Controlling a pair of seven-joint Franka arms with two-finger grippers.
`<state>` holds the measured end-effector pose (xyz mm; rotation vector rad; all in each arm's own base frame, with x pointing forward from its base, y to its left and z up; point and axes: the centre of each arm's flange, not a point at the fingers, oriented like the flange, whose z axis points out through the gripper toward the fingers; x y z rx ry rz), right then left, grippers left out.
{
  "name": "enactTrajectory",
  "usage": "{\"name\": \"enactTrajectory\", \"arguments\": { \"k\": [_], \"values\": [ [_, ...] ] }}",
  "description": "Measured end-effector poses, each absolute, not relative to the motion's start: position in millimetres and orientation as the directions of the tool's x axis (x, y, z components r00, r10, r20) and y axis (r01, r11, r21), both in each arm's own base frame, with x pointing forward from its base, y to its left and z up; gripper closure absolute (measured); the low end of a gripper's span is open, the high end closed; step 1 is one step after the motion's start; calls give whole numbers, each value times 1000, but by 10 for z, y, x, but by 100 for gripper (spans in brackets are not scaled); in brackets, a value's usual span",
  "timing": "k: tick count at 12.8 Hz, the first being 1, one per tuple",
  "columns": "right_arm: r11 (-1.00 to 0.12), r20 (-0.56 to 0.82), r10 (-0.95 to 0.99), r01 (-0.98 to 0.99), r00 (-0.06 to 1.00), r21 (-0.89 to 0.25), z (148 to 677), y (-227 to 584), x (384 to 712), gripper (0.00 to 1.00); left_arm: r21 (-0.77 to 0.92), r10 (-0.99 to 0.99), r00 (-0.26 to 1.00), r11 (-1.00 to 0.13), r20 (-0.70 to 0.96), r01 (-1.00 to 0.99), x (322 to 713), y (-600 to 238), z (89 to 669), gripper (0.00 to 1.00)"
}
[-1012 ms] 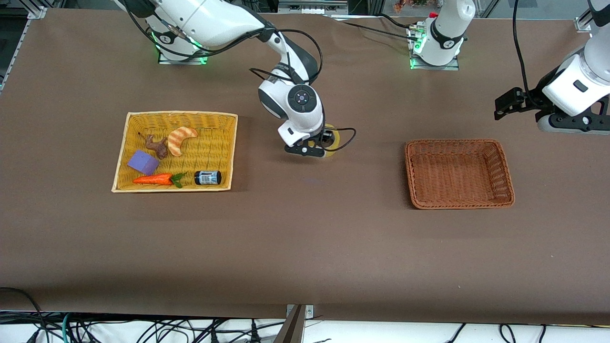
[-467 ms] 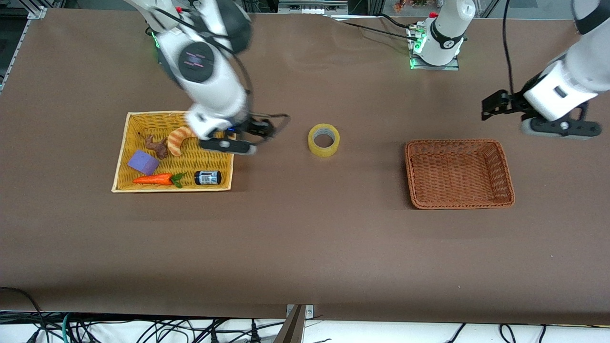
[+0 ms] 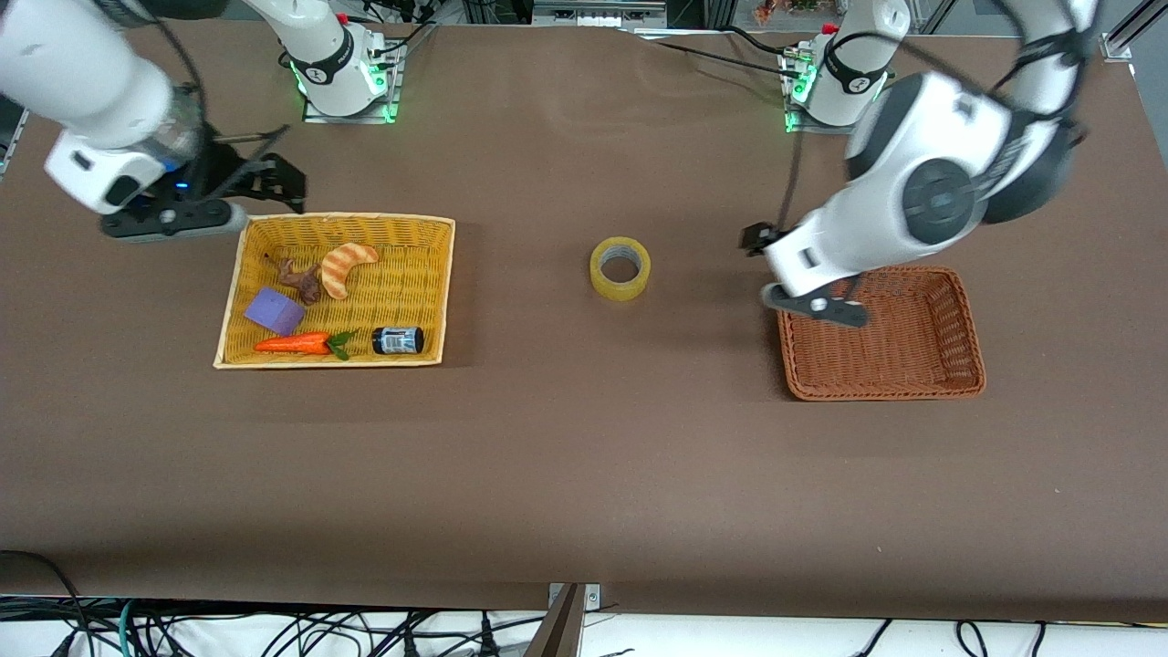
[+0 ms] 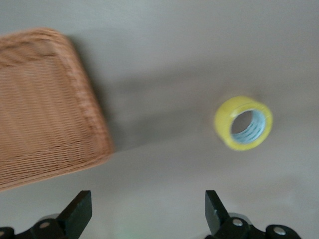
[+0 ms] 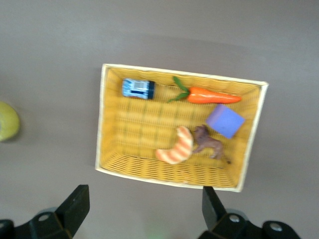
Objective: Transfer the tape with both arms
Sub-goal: 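Grasp the tape roll with the left gripper while the right gripper retracts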
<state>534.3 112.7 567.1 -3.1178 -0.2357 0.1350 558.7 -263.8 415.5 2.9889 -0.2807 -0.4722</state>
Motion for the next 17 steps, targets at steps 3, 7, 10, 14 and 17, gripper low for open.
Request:
{"name": "enactTrajectory", "arguments": {
  "k": [3,7,10,14,17],
  "values": [
    [-986,-104,167,165,981,-23,5577,1041,5360,0,109,-183,928,-982,-323,-156,5260,-3544,3620,0],
    [-987,-108,158,157,981,-23,5561,993,5368,0,118,-228,911,-973,-344,-199,5030,-4075,2811,0],
    [-989,-109,149,148,983,-23,5559,940,5377,0,82,-276,909,-961,-312,-264,4949,-4239,2249,3],
    [-988,-108,152,150,982,-27,5558,800,5399,0,25,-349,899,-934,-266,-355,4884,-4323,1914,20],
    [-988,-109,152,150,982,-27,5557,793,5399,0,11,-365,894,-927,-259,-376,4869,-4339,1906,57]
  ]
}}
